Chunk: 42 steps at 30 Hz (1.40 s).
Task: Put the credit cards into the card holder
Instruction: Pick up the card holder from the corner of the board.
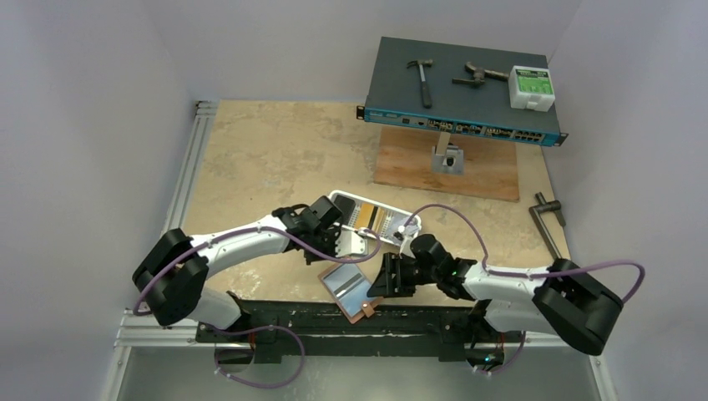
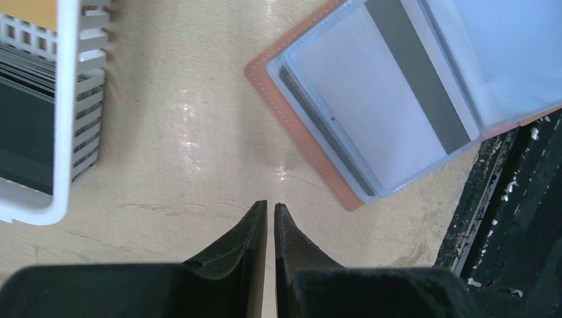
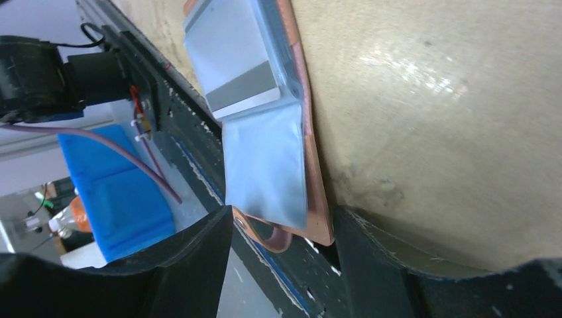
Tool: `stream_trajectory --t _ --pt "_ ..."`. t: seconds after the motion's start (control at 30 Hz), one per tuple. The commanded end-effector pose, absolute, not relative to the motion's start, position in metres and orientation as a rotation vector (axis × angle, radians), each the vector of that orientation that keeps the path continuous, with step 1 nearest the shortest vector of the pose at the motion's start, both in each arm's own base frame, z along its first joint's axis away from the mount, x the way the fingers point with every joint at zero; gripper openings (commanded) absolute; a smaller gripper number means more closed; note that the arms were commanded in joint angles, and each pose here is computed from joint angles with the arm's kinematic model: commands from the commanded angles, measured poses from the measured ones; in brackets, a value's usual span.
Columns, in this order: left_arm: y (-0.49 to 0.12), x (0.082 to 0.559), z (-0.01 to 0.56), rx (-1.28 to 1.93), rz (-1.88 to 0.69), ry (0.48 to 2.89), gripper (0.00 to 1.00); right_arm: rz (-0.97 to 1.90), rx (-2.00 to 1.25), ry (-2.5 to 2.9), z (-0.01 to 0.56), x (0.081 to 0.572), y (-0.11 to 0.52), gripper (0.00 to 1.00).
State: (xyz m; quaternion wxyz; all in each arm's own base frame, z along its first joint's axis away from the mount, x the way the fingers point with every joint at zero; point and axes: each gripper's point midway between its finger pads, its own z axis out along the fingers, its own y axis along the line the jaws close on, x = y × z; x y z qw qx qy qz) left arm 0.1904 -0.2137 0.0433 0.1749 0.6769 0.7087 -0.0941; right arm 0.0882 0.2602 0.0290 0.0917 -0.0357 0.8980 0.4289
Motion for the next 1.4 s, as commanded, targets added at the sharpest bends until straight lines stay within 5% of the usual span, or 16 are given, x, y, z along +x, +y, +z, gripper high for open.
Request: stream_trajectory --t 0.0,0.47,0.63,1.03,1.37 --pt "-0.227 0.185 0.050 1.943 -0.366 1.832 0.08 1.300 -0.098 2.719 0.008 0.077 0.257 0.57" --pt "-0.231 0.189 0.043 1.932 -0.329 1.819 0.08 1.506 -0.111 2.711 0.003 0.078 0.287 0.32" --pt "-0.231 0.192 0.048 1.913 -0.320 1.832 0.07 1.584 -0.144 2.675 0.012 0.081 0.299 0.00" --pt "-0.209 0.221 0.180 1.465 -0.535 1.946 0.14 0.969 -0.515 2.454 0.105 0.151 0.284 0.00" --pt "-0.159 0.269 0.225 0.996 -0.682 1.977 0.16 0.654 -0.941 2.256 0.169 0.128 0.296 0.00"
